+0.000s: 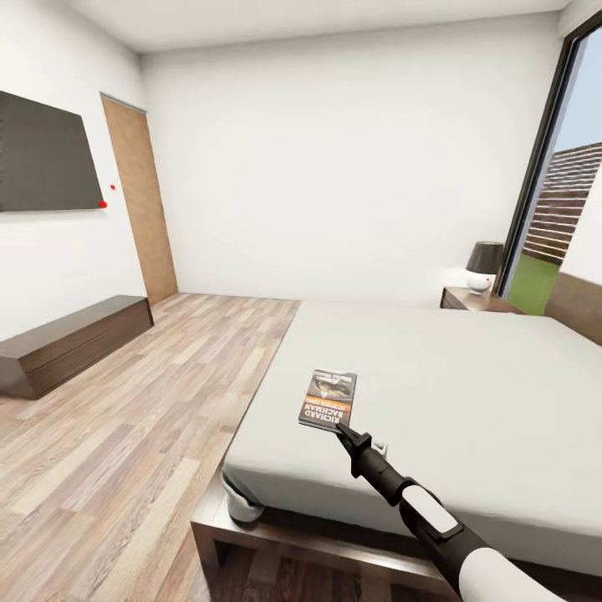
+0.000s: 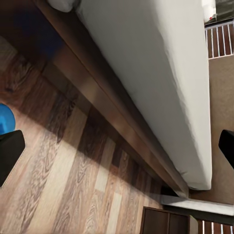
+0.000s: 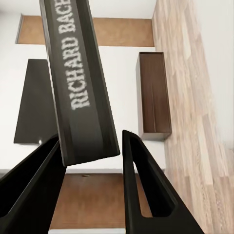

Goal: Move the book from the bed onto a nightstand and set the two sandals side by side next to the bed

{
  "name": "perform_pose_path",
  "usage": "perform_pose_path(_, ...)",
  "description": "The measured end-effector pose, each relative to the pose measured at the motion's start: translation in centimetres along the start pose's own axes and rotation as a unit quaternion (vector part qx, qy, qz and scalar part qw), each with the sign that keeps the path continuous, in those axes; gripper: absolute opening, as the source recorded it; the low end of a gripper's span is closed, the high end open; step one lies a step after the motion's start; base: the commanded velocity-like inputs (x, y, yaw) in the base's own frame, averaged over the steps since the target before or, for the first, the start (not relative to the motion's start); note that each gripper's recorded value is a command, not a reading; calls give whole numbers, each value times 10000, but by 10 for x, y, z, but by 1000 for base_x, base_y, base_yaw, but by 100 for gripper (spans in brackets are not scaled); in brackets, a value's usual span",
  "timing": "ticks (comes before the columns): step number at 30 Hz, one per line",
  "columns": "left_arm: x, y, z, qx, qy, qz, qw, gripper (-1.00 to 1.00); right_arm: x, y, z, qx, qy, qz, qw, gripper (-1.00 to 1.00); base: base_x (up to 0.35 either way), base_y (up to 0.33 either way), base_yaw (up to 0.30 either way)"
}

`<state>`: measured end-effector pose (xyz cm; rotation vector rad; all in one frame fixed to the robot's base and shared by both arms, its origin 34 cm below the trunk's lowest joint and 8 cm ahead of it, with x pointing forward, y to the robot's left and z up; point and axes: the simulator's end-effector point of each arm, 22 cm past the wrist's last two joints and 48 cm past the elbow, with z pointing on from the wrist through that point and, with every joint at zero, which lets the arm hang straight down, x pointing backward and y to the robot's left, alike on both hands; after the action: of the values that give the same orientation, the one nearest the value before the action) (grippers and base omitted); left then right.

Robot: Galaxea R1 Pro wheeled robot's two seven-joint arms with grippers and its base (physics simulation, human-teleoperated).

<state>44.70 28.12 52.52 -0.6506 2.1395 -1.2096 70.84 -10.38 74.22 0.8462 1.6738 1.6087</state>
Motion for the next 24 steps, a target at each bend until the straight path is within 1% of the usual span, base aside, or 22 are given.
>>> perform_pose_path(24, 0, 1, 0, -21, -3, 7, 10000, 100, 1, 0, 0, -1, 8, 6, 10000, -100, 0, 186, 3)
